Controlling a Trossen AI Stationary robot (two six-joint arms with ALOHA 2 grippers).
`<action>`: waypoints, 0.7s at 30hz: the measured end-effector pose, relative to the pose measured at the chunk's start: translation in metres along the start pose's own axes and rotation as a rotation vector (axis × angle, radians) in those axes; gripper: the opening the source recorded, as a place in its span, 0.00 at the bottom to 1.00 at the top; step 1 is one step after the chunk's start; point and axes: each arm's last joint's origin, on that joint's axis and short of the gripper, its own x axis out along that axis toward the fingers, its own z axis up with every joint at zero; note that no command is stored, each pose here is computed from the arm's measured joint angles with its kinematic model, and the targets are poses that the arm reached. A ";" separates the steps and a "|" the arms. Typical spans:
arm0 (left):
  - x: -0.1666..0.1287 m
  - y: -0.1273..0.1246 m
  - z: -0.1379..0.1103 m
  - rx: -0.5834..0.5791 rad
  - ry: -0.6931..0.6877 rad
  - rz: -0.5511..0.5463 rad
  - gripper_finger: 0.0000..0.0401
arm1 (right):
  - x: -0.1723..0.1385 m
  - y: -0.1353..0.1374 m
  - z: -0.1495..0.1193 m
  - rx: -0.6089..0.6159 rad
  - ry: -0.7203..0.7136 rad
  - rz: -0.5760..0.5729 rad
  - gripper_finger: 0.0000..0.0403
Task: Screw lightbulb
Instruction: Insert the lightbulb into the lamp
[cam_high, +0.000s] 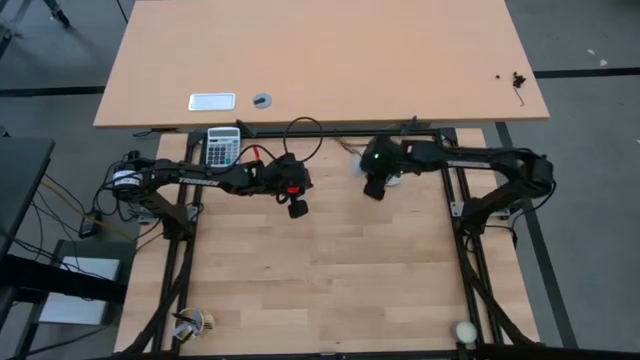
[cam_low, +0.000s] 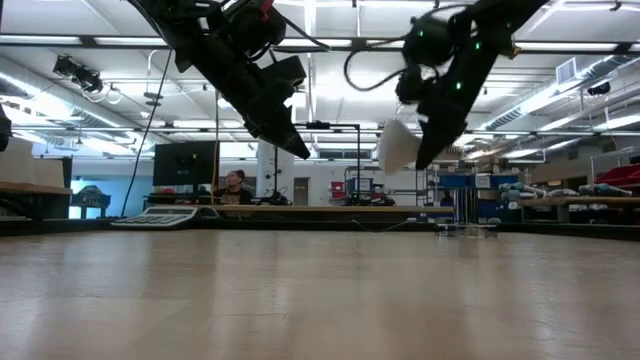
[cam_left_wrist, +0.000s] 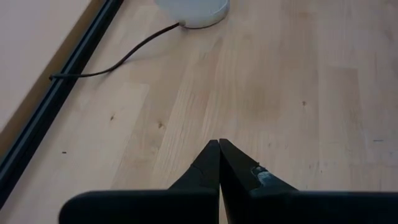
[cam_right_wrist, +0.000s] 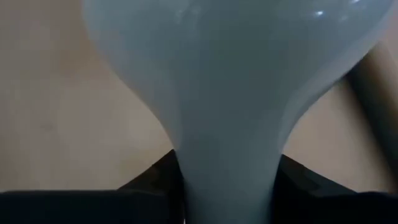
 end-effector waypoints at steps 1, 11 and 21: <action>0.000 0.000 0.000 0.000 0.000 0.000 0.01 | -0.007 -0.006 0.001 0.013 0.001 -0.049 0.39; 0.000 0.000 0.001 0.020 -0.009 0.001 0.01 | -0.017 -0.074 -0.022 0.240 0.149 -0.256 0.38; 0.000 0.001 -0.004 0.008 0.042 0.048 0.01 | 0.018 -0.080 -0.063 0.370 0.267 -0.137 0.38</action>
